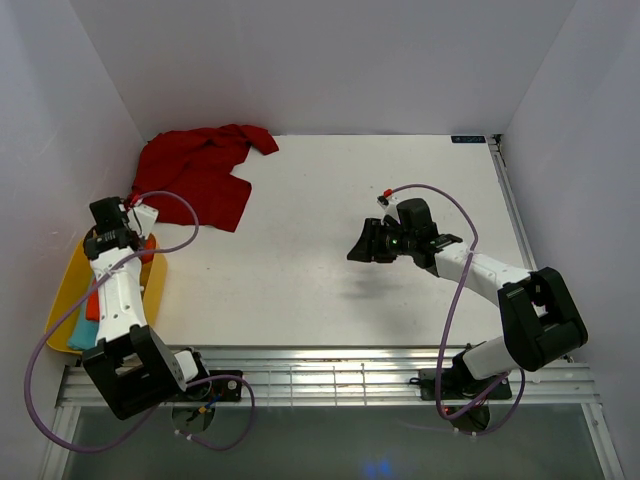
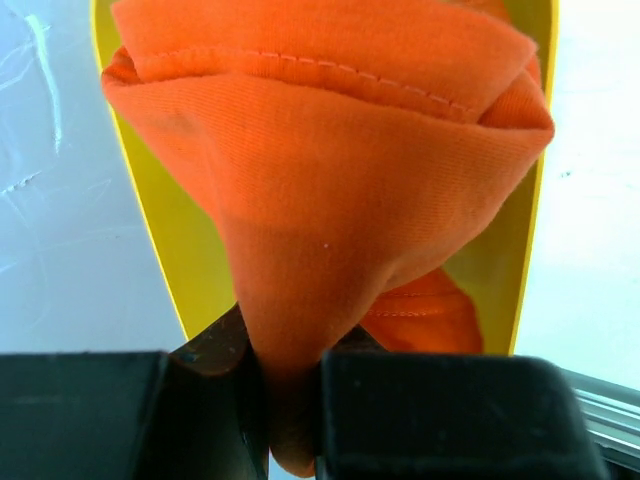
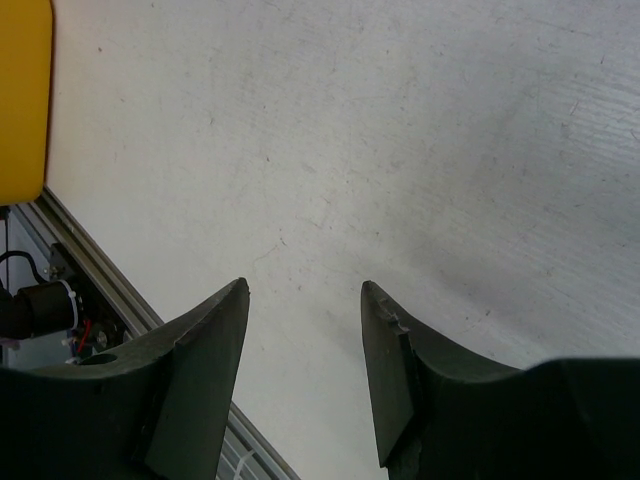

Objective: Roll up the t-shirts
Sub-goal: Place the T-shirt in the bin.

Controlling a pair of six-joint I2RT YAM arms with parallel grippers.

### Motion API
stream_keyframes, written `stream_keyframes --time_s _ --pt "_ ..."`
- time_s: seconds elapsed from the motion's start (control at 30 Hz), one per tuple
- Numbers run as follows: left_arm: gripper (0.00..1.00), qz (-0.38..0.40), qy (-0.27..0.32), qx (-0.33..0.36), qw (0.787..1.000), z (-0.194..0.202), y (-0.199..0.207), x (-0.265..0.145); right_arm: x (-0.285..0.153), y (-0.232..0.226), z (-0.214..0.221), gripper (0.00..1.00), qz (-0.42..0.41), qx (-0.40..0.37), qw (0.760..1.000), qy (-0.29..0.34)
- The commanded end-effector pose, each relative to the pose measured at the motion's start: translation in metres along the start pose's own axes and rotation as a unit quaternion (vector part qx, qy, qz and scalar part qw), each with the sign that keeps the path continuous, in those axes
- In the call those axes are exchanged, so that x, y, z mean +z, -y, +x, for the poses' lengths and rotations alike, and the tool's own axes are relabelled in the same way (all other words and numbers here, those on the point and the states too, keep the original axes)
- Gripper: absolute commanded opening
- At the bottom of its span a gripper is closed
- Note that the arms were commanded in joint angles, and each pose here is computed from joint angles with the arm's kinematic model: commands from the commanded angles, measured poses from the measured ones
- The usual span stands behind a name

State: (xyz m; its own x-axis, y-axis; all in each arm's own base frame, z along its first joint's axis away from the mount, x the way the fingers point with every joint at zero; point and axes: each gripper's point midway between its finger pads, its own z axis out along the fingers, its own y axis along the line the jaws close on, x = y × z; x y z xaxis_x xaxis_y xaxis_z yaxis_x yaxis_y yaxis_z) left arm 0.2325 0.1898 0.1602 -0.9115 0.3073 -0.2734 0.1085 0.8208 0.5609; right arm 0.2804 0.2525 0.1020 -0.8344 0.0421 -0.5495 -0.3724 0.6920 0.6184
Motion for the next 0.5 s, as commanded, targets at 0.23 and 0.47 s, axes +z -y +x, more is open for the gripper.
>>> stream_keyframes --time_s 0.23,0.47 --pt "0.0 0.029 0.01 0.062 0.998 0.024 0.032 0.014 -0.001 -0.005 -0.016 0.55 -0.001 -0.008 1.0 0.014" --pt "0.0 0.104 -0.018 0.0 0.994 0.04 0.077 0.03 0.0 -0.004 -0.013 0.55 -0.001 -0.006 1.0 0.011"
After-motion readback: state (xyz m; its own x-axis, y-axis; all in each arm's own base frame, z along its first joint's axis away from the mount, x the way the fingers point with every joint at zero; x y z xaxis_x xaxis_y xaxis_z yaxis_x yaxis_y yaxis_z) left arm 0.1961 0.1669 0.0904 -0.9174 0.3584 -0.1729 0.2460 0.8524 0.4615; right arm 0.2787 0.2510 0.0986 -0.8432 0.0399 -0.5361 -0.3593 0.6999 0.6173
